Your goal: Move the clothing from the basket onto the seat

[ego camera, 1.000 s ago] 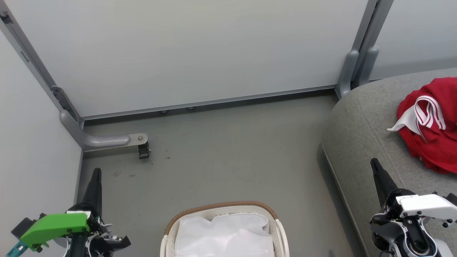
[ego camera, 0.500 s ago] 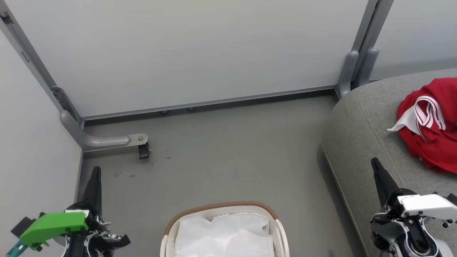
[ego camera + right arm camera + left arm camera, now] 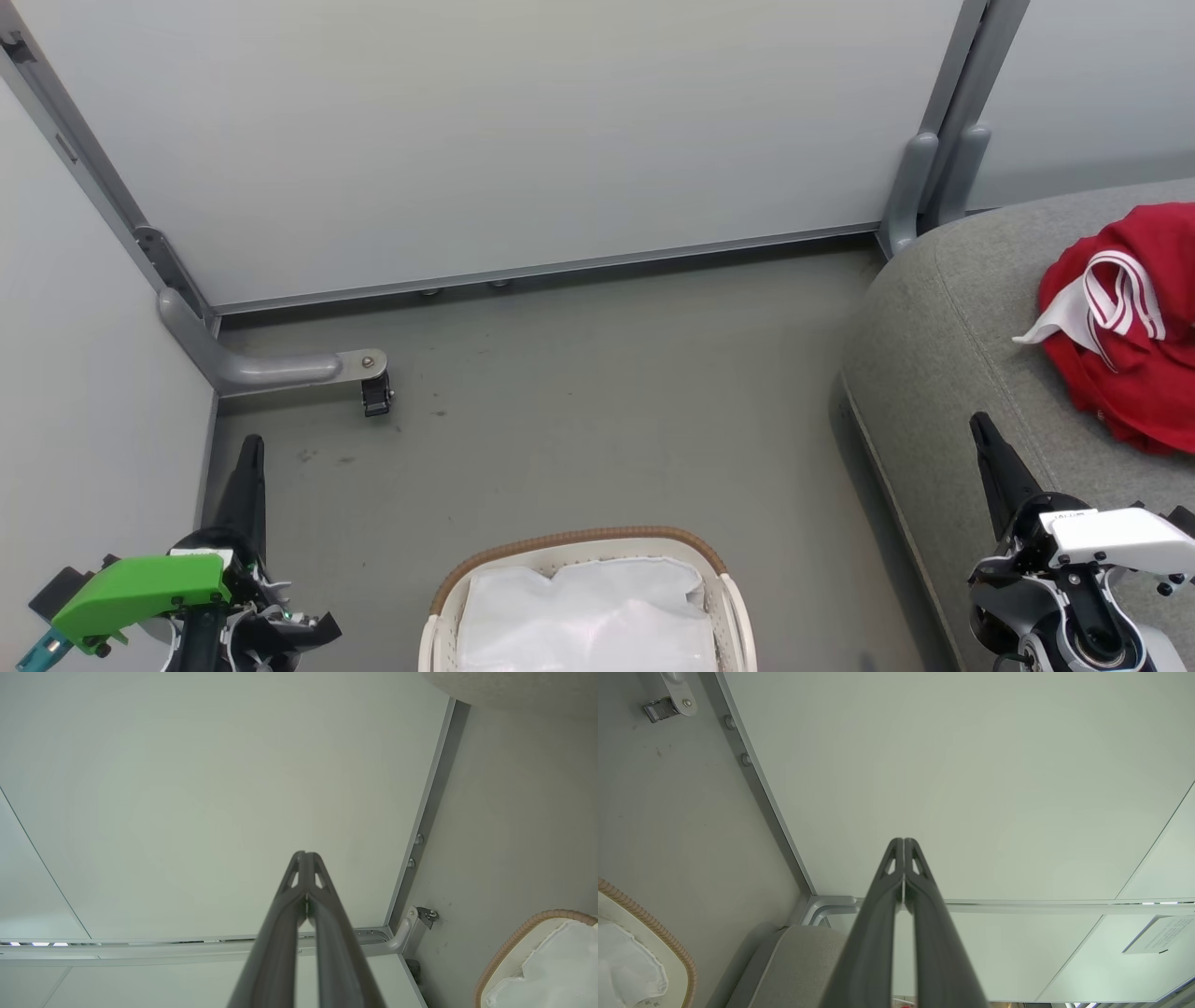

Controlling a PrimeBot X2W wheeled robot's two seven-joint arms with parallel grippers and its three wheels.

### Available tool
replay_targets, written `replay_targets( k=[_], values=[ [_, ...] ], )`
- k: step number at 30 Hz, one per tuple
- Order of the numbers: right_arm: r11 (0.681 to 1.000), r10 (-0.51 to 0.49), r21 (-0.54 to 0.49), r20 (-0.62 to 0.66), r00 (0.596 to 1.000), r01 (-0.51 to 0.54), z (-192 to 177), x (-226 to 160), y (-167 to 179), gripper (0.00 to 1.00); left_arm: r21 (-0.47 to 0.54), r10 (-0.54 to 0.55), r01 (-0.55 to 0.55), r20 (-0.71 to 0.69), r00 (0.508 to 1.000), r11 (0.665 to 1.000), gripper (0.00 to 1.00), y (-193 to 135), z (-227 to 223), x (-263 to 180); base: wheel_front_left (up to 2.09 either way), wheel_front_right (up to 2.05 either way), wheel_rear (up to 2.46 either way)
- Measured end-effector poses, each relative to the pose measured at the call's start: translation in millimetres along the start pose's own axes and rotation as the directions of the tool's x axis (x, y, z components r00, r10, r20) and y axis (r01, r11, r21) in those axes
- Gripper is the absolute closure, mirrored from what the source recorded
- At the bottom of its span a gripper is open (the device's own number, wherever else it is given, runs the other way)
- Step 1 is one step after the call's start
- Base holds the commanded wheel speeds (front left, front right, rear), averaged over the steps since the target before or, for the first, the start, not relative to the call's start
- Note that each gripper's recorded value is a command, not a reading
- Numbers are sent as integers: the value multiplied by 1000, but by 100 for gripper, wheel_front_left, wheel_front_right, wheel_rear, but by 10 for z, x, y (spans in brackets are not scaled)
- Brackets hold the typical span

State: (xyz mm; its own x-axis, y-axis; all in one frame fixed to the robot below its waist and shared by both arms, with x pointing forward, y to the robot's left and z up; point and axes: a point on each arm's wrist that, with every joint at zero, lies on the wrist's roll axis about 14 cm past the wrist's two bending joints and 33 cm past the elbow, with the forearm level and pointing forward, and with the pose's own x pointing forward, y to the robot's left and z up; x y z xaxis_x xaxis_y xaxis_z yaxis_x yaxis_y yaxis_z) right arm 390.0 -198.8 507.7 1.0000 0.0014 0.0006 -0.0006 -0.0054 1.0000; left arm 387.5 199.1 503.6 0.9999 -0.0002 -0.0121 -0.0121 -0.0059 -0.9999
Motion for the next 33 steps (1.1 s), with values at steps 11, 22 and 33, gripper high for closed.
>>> replay_targets(
  k=[11, 22, 33],
  values=[
    [1000, 0, 0, 0, 1000, 0, 0, 0, 0, 100, 0, 0, 0, 0, 1000, 1000, 100, 0, 0, 0, 0, 0, 0],
    [1000, 0, 0, 0, 1000, 0, 0, 0, 0, 100, 0, 0, 0, 0, 1000, 1000, 100, 0, 0, 0, 0, 0, 0],
    [1000, 0, 0, 0, 1000, 0, 0, 0, 0, 100, 0, 0, 0, 0, 1000, 1000, 100, 0, 0, 0, 0, 0, 0]
  ],
)
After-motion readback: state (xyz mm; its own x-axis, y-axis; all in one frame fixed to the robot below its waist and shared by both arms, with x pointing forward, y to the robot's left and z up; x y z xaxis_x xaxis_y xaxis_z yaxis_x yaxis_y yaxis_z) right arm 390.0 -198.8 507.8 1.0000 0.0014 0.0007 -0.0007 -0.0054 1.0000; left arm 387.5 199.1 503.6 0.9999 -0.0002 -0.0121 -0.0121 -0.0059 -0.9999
